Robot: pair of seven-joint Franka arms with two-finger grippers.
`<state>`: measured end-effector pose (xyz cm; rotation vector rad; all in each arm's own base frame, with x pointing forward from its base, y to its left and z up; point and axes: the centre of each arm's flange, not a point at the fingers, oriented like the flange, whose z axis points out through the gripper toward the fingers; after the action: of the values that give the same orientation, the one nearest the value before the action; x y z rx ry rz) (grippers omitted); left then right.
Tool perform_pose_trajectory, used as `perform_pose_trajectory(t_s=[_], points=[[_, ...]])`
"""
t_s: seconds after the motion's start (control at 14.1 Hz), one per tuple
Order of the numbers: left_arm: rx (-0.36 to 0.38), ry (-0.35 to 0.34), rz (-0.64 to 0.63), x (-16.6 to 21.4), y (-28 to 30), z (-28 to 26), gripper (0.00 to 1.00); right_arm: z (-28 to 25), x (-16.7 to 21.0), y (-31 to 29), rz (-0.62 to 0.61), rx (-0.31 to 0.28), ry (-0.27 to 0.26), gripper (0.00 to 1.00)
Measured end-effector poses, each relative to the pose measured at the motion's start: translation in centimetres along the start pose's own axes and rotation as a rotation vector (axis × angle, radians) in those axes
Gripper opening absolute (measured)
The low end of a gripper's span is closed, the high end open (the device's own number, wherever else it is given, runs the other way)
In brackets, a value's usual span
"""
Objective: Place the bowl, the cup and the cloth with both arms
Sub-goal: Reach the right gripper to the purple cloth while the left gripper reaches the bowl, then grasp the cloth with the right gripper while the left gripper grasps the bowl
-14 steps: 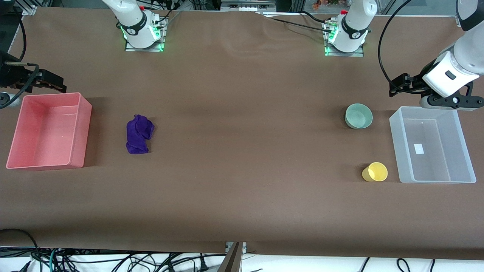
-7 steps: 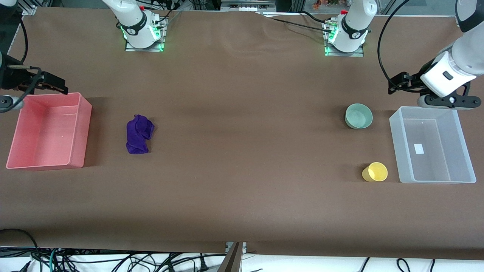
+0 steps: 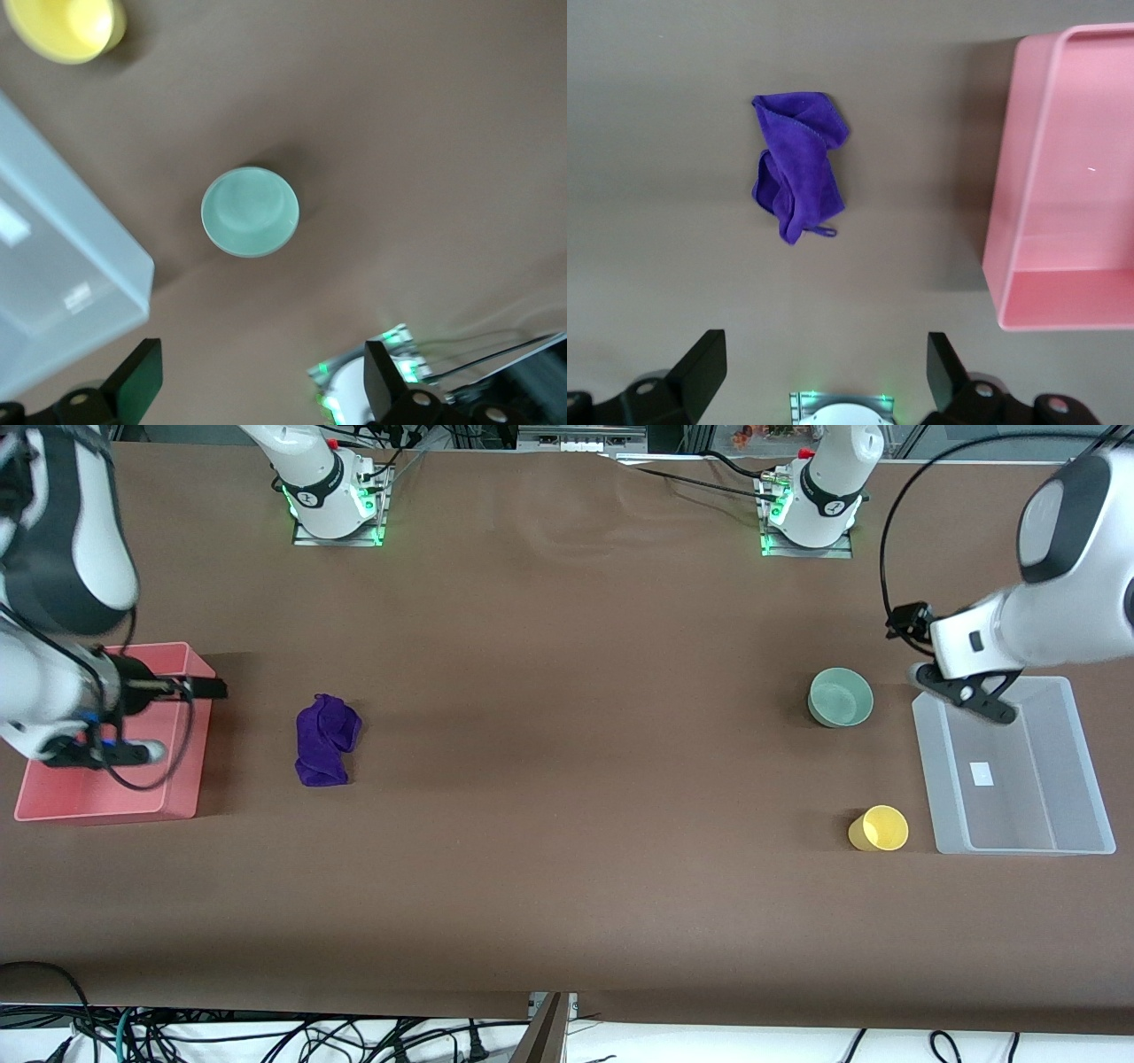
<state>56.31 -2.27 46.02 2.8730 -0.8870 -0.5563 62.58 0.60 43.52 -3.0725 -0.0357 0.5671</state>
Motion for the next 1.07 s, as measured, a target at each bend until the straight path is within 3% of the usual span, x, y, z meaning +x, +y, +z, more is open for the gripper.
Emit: perform_pose_trajectory(t_s=[0.14, 0.28, 0.71, 0.92, 0.99, 1.07], points=[[-0.013, 0.009, 0.159, 2.0, -3.7, 4.1, 1.0, 4.1, 1.8, -0.5, 0.003, 0.056, 0.017, 1.0], [-0.004, 0.028, 0.227, 3.3, -6.4, 9.4, 1.0, 8.2, 2.5, -0.8, 0.016, 0.091, 0.049, 1.0], [0.145, 0.114, 0.296, 2.8, -5.8, 23.5, 1.0, 17.7, 2.7, -1.2, 0.053, 0.093, 0.173, 1.0], [0.138, 0.12, 0.297, 1.7, -5.5, 27.0, 0.99, 20.4, 2.3, -1.6, 0.055, 0.089, 0.21, 1.0], [0.135, 0.119, 0.298, 1.6, -5.6, 27.4, 0.96, 20.9, 2.2, -1.8, 0.054, 0.088, 0.223, 1.0], [0.133, 0.117, 0.302, 1.6, -5.7, 27.6, 0.87, 21.5, 2.1, -2.0, 0.051, 0.086, 0.236, 1.0]])
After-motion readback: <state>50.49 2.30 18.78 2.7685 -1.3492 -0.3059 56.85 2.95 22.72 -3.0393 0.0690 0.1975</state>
